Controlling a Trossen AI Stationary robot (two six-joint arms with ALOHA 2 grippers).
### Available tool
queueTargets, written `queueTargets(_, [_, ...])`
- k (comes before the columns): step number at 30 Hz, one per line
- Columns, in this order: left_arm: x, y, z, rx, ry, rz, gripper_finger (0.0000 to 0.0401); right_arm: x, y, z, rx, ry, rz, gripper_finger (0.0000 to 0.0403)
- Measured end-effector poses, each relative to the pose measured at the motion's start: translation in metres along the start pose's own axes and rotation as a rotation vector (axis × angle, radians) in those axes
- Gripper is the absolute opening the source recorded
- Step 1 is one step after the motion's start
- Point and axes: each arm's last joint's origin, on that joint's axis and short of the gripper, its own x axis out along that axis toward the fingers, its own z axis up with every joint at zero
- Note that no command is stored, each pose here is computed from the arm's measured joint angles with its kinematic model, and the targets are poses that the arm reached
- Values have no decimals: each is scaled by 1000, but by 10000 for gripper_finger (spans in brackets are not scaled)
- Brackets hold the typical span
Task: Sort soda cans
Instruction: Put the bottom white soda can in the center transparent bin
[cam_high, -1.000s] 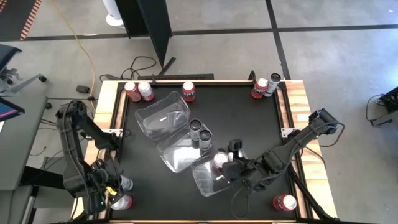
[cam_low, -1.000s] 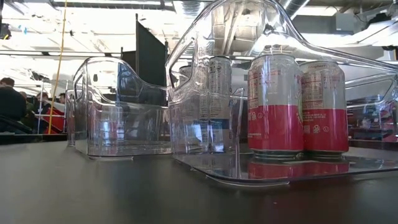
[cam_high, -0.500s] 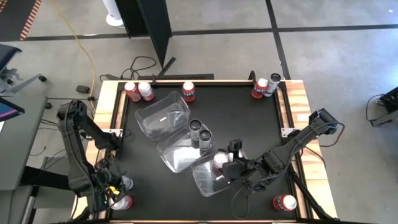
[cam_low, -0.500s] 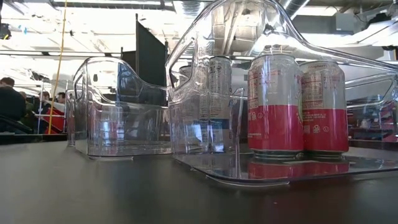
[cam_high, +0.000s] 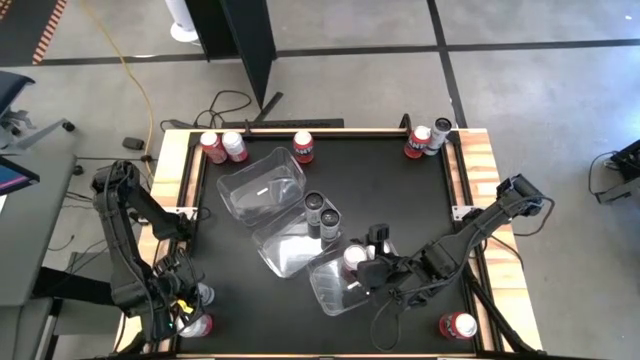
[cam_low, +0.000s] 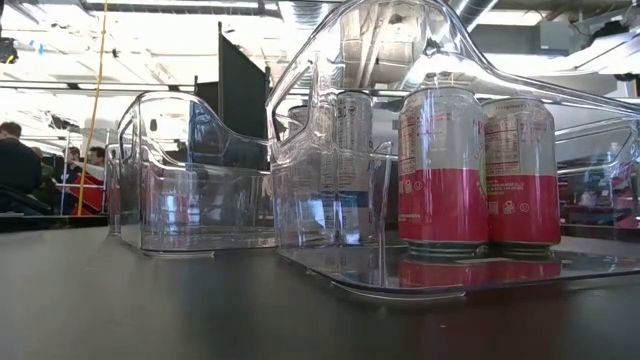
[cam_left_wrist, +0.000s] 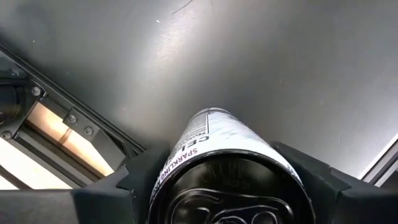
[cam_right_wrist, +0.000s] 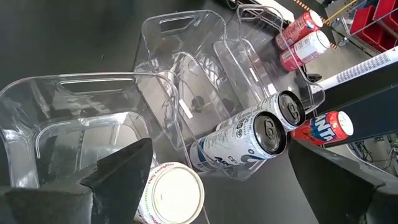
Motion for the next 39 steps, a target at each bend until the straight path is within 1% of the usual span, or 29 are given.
queueTargets(4, [0, -1, 2, 13, -19, -5, 245, 0, 0, 0, -1, 0, 0, 395])
queueTargets(8, [0, -3, 11, 30, -36, -5, 245, 0, 0, 0, -2, 1, 0, 395])
queueTargets(14, [-8, -8, 33, 93, -37, 11, 245, 0, 0, 0, 2, 0, 0, 395])
queueTargets(19, [-27, -13, 57, 151, -59, 1, 245, 0, 0, 0, 9, 1, 0, 395])
queueTargets(23, [-52, -14, 80, 197, -131, -17, 245, 0, 0, 0, 12, 4, 0, 395])
queueTargets(27, [-79, -12, 107, 234, -255, -27, 245, 0, 0, -1, 12, 4, 0, 395])
queueTargets(29, [-88, -11, 123, 249, -314, -28, 245, 0, 0, -1, 12, 4, 0, 395])
queueTargets(33, [-93, -6, 159, 270, -367, -17, 245, 0, 0, -1, 12, 4, 0, 395])
queueTargets(39, [-84, 4, 215, 285, -413, -10, 245, 0, 0, -1, 12, 4, 0, 395])
